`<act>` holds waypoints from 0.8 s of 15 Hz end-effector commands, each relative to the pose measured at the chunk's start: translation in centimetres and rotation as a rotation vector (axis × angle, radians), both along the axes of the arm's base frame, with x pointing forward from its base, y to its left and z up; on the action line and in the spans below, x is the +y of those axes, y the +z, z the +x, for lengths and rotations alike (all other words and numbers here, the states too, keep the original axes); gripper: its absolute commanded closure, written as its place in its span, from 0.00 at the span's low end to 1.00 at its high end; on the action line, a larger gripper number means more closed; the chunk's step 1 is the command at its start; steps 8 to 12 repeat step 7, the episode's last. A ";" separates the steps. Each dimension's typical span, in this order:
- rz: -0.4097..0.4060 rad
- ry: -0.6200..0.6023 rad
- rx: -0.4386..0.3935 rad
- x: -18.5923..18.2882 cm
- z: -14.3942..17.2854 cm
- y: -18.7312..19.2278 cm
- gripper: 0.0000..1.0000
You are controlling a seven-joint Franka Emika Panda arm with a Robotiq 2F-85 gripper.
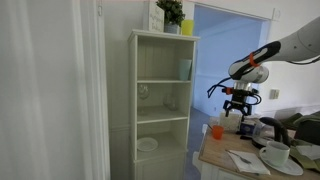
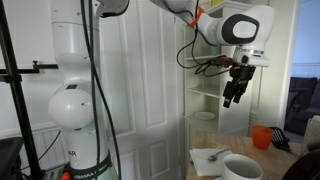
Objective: Take the spoon out of the teacup and put it on the paper towel
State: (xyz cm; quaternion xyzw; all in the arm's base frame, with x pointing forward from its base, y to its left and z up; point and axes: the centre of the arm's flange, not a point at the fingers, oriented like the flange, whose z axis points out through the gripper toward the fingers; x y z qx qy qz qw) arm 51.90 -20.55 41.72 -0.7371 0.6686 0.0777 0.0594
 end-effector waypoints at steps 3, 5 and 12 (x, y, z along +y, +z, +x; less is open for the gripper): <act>0.001 0.002 0.016 0.0 0.4 -0.9 0.00; 0.002 0.002 0.023 0.0 0.5 -1.4 0.00; 0.002 0.003 0.023 0.0 0.5 -1.4 0.00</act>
